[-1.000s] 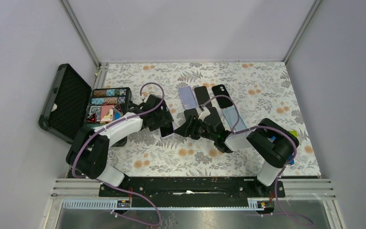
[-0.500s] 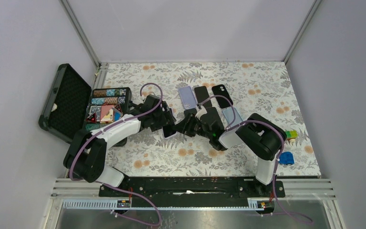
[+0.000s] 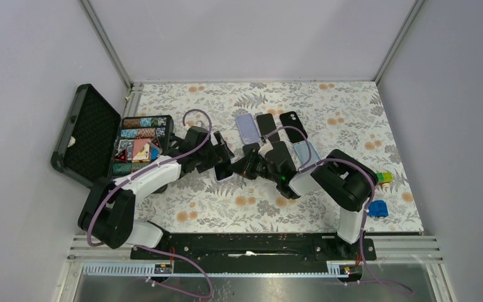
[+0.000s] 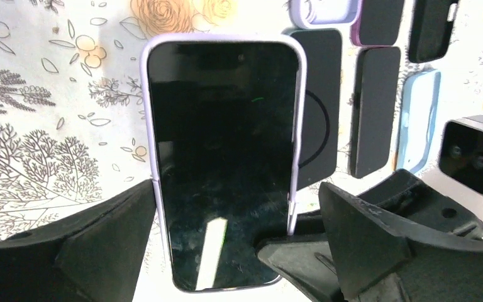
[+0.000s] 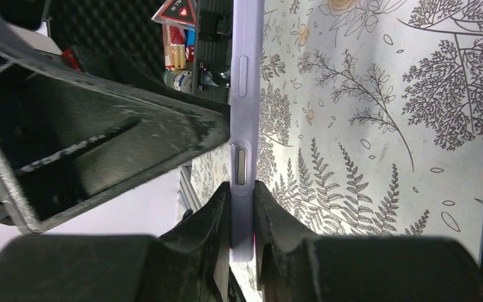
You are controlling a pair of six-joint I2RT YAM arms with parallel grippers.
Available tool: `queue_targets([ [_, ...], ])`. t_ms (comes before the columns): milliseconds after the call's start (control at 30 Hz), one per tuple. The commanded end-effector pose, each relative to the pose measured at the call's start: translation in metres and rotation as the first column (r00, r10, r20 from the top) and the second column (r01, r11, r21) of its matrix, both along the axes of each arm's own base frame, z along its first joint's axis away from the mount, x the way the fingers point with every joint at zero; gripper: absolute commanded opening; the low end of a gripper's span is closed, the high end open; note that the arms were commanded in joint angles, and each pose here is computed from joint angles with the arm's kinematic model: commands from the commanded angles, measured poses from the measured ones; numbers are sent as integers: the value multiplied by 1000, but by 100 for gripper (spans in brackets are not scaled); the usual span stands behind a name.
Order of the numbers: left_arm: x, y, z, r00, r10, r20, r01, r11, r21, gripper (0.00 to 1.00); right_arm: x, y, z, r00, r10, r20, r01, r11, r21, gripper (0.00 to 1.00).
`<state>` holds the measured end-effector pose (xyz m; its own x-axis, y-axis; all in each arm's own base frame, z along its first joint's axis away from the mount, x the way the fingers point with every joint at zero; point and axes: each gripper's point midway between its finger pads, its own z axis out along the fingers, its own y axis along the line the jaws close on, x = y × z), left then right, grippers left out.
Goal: Take the phone out of the phone case
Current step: Pick up the phone at the center of the board.
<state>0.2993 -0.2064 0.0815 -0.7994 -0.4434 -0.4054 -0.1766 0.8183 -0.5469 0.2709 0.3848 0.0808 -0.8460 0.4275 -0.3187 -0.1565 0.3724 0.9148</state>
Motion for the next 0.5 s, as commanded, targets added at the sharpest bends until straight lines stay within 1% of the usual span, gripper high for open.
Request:
queue_targets([
  [0,19,-9,54,976,-41,214,59,995,-79,99,-2,6,55,993,20,113,-36,990,138,0],
  [100,21,3,68,964,-30,265,53,996,-78,99,-1,-4,68,990,9,143,-33,986,164,0],
  [167,22,9,77,953,-28,302,60,993,-97,99,1,-12,78,987,0,163,-31,982,188,0],
  [233,19,11,86,939,-48,341,96,988,-124,99,1,-21,87,984,-10,179,-30,976,215,0],
  [367,15,1,117,883,-116,454,208,965,-158,99,2,-35,114,975,-27,219,-39,956,290,0],
  [467,11,-11,135,848,-157,507,290,936,-197,95,2,-45,137,973,-43,228,-42,934,354,0],
])
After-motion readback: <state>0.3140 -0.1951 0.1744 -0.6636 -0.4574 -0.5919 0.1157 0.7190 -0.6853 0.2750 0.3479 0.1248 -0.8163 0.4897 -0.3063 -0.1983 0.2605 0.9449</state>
